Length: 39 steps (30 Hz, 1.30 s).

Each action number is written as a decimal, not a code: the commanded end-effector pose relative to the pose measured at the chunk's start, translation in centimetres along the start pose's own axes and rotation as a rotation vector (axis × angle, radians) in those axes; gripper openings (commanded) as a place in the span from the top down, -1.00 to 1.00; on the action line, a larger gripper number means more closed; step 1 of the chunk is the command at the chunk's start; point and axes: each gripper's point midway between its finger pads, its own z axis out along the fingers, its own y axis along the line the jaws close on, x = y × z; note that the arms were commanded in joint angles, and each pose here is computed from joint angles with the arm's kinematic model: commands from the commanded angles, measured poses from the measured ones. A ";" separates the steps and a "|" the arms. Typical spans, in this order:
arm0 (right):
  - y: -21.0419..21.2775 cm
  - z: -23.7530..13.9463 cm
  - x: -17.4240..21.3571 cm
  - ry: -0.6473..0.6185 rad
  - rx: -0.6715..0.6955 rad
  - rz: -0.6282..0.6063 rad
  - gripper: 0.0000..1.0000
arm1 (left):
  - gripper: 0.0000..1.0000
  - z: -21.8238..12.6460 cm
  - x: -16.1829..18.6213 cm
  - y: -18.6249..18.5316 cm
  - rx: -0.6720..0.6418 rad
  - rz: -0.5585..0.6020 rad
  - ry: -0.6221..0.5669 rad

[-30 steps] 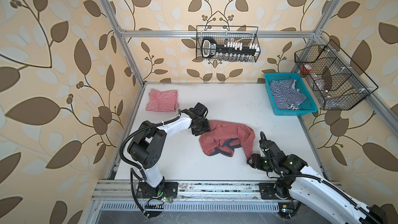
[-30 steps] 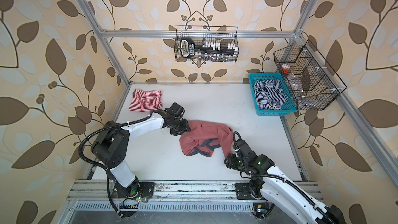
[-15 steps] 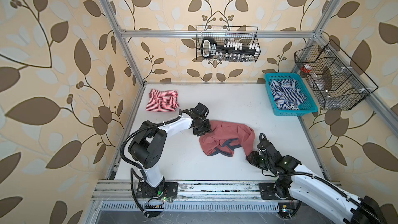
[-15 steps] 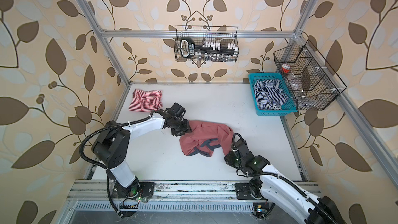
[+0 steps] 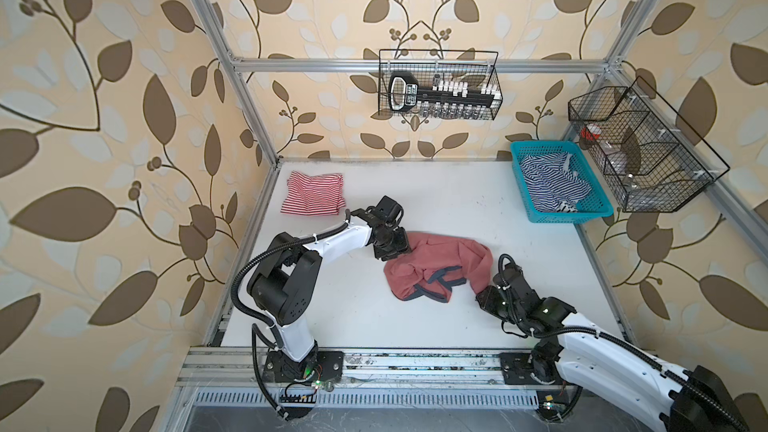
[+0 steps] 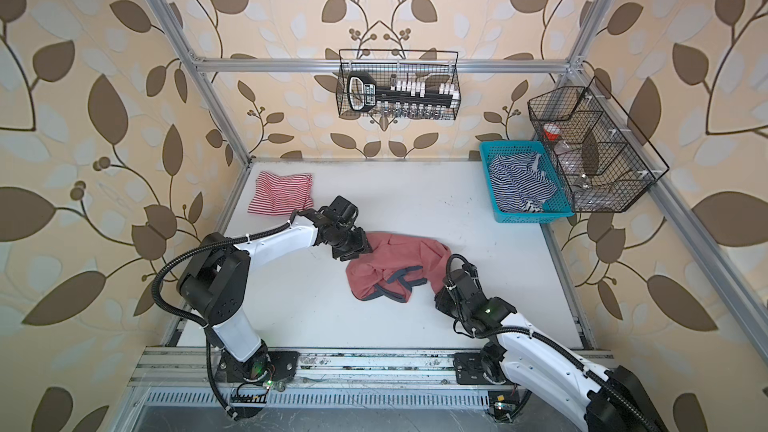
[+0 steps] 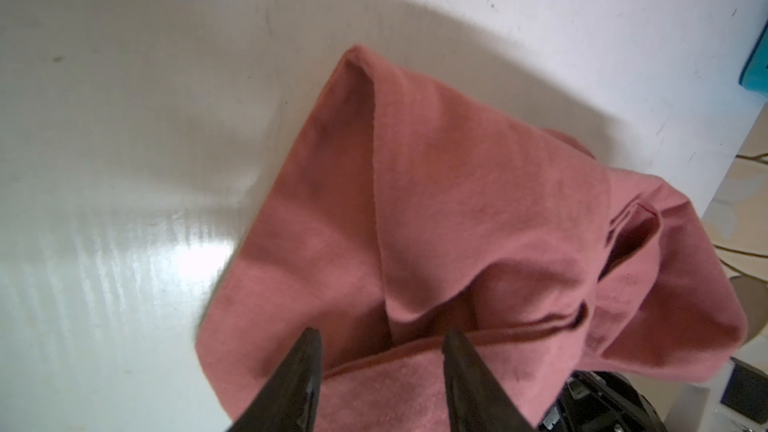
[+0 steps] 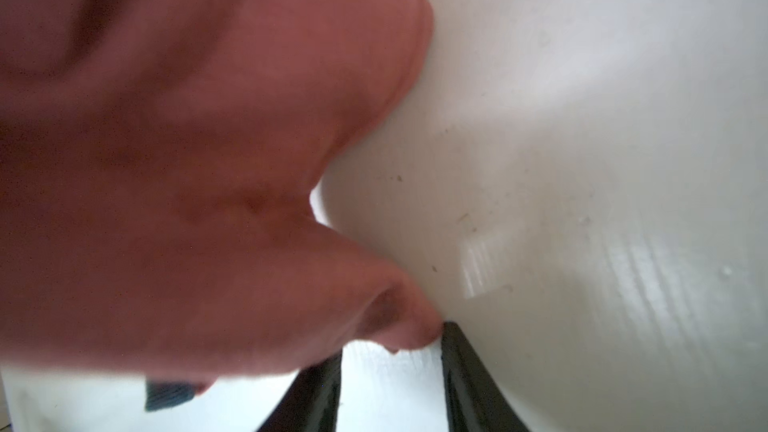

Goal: Fold and stack the tank tops

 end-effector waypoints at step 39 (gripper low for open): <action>3.5 -9.4 -7.1 -0.183 0.045 -0.295 1.00 | -0.04 -3.1 0.6 -3.0 0.055 0.064 -0.011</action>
